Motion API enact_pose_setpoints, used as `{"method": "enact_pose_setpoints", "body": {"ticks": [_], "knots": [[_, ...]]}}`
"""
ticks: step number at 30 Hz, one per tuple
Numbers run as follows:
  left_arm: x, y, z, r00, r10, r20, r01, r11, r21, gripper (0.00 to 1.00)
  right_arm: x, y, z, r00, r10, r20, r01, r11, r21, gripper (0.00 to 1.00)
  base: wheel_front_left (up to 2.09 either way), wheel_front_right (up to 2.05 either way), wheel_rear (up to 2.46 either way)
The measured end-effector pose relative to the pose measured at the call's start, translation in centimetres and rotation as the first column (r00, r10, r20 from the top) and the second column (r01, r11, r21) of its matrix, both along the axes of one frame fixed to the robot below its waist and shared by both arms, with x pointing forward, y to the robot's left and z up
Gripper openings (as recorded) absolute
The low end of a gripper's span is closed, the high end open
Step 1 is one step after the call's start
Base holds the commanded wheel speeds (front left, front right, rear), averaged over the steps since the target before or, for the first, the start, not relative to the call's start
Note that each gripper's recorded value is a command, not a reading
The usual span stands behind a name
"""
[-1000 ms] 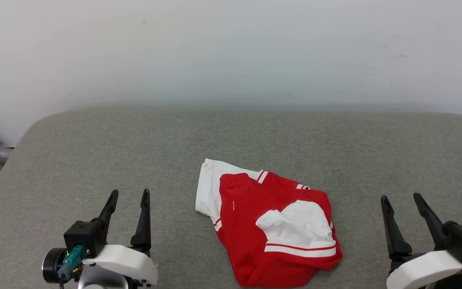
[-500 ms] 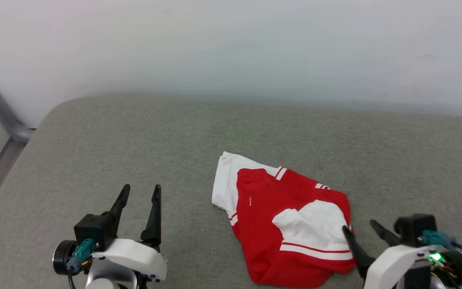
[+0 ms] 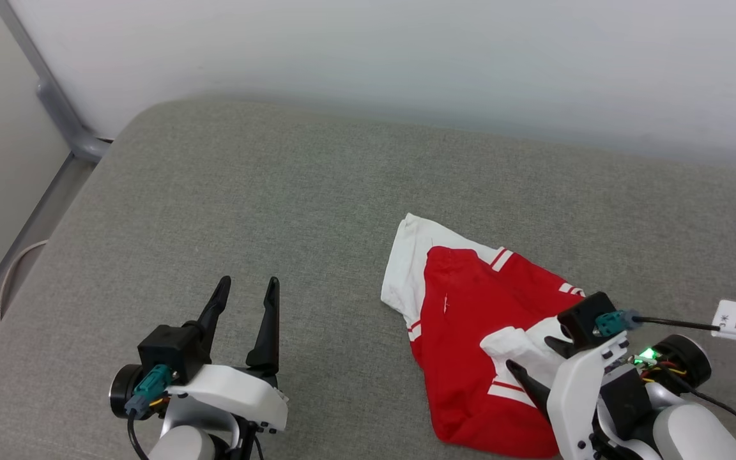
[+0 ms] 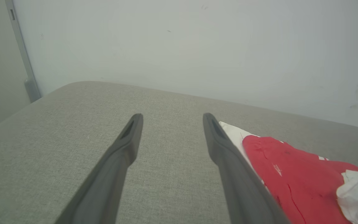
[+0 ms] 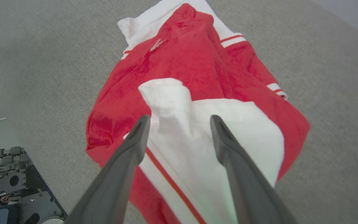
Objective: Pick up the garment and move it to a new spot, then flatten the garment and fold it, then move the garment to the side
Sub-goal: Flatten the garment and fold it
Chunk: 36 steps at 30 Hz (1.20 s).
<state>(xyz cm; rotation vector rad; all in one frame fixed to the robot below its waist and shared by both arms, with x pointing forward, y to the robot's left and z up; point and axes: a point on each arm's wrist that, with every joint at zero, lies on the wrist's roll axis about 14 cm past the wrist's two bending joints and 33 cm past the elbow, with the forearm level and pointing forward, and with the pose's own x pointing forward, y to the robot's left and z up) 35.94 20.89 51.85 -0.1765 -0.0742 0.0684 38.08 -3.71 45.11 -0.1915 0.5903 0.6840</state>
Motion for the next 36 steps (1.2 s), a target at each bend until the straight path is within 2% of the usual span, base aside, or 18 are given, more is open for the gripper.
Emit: {"method": "enact_pose_setpoints", "body": {"ticks": [4, 5, 9, 12, 16, 19, 21, 23, 25, 28, 31, 33, 35, 36], "knots": [[0.3, 0.4, -0.3, 1.0, 0.009, -0.008, -0.009, 1.0, -0.001, 1.0, -0.3, 0.7, -1.6, 0.997, 0.04, -0.06, -0.042, 0.999, -0.026, 1.0, 0.0, 0.0, 0.0], [0.5, 0.3, -0.5, 1.0, 0.008, -0.012, -0.008, 1.0, -0.003, 1.0, -0.3, 0.8, -1.6, 0.997, 0.042, -0.067, -0.043, 0.999, -0.016, 0.0, 0.0, 0.0, 0.0], [0.9, 0.1, -0.4, 1.0, -0.002, -0.01, 0.002, 1.0, -0.001, 1.0, 0.5, 0.2, -0.2, 1.0, 0.013, -0.008, -0.012, 1.0, 0.019, 0.0, 0.0, 0.0, 0.0], [1.3, -0.4, -0.3, 1.0, -0.019, -0.003, 0.019, 1.0, 0.002, 1.0, 2.1, -1.2, 2.4, 0.994, -0.049, 0.094, 0.043, 0.997, 0.066, 0.0, 0.0, 0.0, 0.0], [1.9, -1.5, -0.1, 0.999, -0.052, 0.004, 0.052, 0.999, -0.001, 1.0, 4.7, -4.8, 7.2, 0.939, -0.199, 0.282, 0.158, 0.974, 0.161, 0.0, 0.0, 0.0, 0.0], [2.4, -2.4, -0.1, 0.997, -0.08, 0.007, 0.08, 0.997, -0.004, 1.0, 5.4, -8.6, 8.9, 0.883, -0.319, 0.343, 0.261, 0.943, 0.206, 0.0, 0.0, 0.0, 0.0], [2.6, -2.9, 0.0, 0.996, -0.094, 0.009, 0.094, 0.996, -0.006, 1.0, 5.2, -11.7, 8.8, 0.844, -0.409, 0.346, 0.349, 0.91, 0.226, 0.0, 0.0, 0.0, 0.0], [2.8, -3.3, 0.0, 0.995, -0.104, 0.01, 0.104, 0.995, -0.007, 1.0, 4.4, -14.7, 7.7, 0.801, -0.508, 0.315, 0.446, 0.859, 0.251, 0.0, 0.0, 0.0, 0.0], [3.0, -3.6, 0.0, 0.993, -0.114, 0.009, 0.114, 0.993, -0.008, 1.0, 3.1, -17.5, 5.7, 0.757, -0.602, 0.253, 0.546, 0.796, 0.26, 0.0, 0.0, 0.0, 0.0], [3.2, -4.0, -0.2, 0.992, -0.127, 0.005, 0.127, 0.992, -0.01, 1.0, 0.6, -21.5, 2.1, 0.669, -0.728, 0.151, 0.687, 0.683, 0.251, 0.0, 0.0, 0.0, 0.0], [3.4, -4.2, -0.4, 0.991, -0.134, 0.0, 0.134, 0.991, -0.011, 1.0, -1.8, -24.0, -1.1, 0.59, -0.805, 0.064, 0.778, 0.588, 0.222, 0.0, 0.0, 0.0, 0.0], [3.5, -4.3, -0.5, 0.99, -0.138, -0.005, 0.138, 0.99, -0.011, 1.0, -2.8, -24.6, -2.7, 0.561, -0.828, 0.021, 0.809, 0.553, 0.197, 0.0, 0.0, 0.0, 0.0], [3.6, -4.4, -0.6, 0.99, -0.143, -0.009, 0.143, 0.99, -0.01, 1.0, -3.3, -24.7, -3.7, 0.545, -0.839, -0.003, 0.823, 0.534, 0.195, 0.0, 0.0, 0.0, 0.0], [3.7, -4.5, -0.6, 0.989, -0.145, -0.012, 0.145, 0.989, -0.01, 1.0, -3.4, -24.7, -4.0, 0.537, -0.843, -0.011, 0.828, 0.525, 0.196, 0.16, 0.0, 0.0, 0.0]]}}
